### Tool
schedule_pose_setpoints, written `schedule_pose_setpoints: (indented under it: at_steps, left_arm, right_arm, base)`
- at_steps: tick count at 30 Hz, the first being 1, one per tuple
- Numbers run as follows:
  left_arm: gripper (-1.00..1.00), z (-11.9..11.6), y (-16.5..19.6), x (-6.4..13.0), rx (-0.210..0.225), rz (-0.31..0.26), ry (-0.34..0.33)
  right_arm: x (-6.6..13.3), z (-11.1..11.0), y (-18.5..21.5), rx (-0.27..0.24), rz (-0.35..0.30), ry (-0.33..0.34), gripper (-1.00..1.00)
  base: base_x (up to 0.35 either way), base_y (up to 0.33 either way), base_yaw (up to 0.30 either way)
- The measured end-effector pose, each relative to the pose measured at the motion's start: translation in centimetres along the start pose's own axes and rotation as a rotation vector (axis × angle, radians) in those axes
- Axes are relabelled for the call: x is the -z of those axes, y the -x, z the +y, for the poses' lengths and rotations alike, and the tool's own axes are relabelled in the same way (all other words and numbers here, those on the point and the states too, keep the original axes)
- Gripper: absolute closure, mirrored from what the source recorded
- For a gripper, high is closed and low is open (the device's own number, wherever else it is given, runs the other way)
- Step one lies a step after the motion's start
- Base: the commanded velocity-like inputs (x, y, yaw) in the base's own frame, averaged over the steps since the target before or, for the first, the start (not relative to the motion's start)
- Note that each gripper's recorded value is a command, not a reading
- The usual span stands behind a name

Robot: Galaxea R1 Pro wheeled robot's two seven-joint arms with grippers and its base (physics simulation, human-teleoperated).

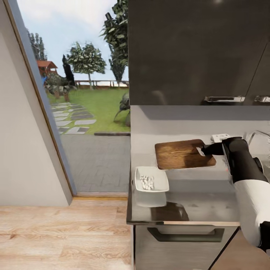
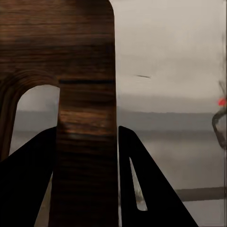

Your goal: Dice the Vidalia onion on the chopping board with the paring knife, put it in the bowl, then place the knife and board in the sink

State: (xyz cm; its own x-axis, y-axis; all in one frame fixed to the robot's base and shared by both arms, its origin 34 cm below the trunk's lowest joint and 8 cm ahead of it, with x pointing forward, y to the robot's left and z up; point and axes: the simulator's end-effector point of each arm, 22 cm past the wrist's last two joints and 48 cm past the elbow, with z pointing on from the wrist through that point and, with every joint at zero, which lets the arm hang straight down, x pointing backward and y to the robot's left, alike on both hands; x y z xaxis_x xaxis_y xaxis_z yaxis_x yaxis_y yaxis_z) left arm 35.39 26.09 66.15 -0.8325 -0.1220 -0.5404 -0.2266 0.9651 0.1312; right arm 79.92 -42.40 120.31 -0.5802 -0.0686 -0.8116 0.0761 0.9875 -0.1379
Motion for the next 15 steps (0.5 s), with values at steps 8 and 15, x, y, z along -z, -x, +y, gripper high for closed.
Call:
schedule_pose_setpoints:
  at_steps: [8, 15]
  left_arm:
    - [-1.00, 0.0, 0.0, 0.0, 0.000, 0.001, 0.000]
    - [-1.00, -0.1, 0.0, 0.0, 0.000, 0.001, -0.001]
  right_arm:
    - [-0.5, -0.8, -0.4, -0.049, -0.014, 0.010, 1.00]
    - [-2.2, -0.3, -2.3, -0.039, 0.018, 0.025, 1.00]
  base:
    - [-0.185, -0.250, 0.000]
    - [-0.265, -0.227, 0.000]
